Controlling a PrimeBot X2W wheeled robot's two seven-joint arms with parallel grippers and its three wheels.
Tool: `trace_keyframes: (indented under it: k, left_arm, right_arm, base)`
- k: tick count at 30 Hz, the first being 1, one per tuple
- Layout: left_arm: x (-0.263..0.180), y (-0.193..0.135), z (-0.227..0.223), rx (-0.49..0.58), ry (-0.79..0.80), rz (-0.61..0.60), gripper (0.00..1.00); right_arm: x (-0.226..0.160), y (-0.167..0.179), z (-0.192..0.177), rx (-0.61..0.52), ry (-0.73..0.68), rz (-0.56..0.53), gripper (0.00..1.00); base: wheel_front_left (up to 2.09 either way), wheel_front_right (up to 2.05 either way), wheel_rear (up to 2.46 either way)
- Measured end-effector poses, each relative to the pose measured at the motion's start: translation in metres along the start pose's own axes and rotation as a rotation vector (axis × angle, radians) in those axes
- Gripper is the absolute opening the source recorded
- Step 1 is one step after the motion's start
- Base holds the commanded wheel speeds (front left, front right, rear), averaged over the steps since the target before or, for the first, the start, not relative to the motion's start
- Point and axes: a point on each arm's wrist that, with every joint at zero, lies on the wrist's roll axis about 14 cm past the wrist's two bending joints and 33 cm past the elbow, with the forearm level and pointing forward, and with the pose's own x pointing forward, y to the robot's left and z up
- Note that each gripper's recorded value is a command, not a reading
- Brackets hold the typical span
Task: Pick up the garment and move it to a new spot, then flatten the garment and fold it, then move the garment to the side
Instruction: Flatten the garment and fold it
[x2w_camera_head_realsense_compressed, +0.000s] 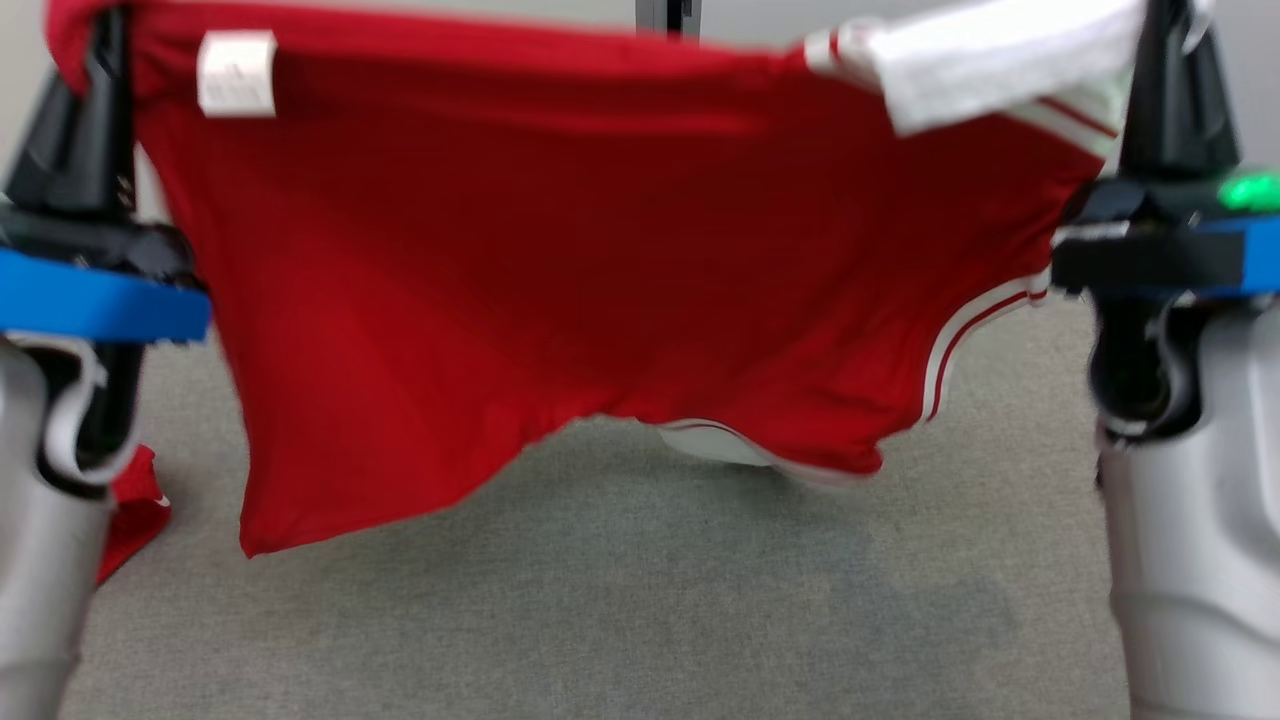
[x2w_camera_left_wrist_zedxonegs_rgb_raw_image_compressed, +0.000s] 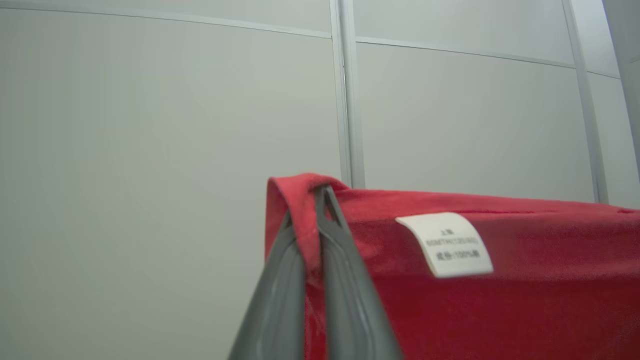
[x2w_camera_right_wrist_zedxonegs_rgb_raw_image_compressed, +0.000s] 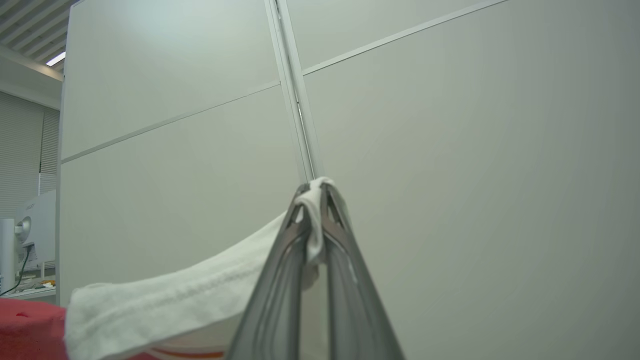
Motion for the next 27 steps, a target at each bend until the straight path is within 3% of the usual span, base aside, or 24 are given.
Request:
trace_keyframes:
  k: [5, 12, 16, 19, 24, 27]
  left_arm:
    - [0.029, 0.011, 0.0, 0.07, 0.021, -0.022, 0.0]
    - [0.058, 0.031, -0.071, 0.056, 0.139, -0.012, 0.0]
    - [0.08, 0.056, -0.092, 0.102, 0.124, 0.013, 0.0]
    - [0.092, 0.072, -0.095, 0.108, 0.094, 0.042, 0.0]
    - [0.093, 0.078, -0.109, 0.076, 0.112, 0.065, 0.0]
    - [0.074, 0.082, -0.132, 0.039, 0.172, 0.096, 0.0]
  right_arm:
    - [0.042, 0.003, 0.015, -0.116, -0.029, 0.033, 0.0]
    - [0.085, -0.025, -0.036, -0.244, 0.074, -0.008, 0.0]
    - [0.114, -0.027, -0.056, -0.308, 0.034, 0.013, 0.0]
    - [0.132, -0.027, -0.062, -0.297, -0.012, 0.013, 0.0]
    - [0.131, -0.036, -0.075, -0.295, -0.005, -0.004, 0.0]
    - [0.109, -0.051, -0.096, -0.292, 0.064, -0.031, 0.0]
  base:
    - [0.0, 0.0, 0.0]
    - [0.0, 0.0, 0.0]
    - [0.0, 0.0, 0.0]
    - [0.0, 0.0, 0.0]
    - [0.0, 0.0, 0.0]
    - [0.0, 0.0, 0.0]
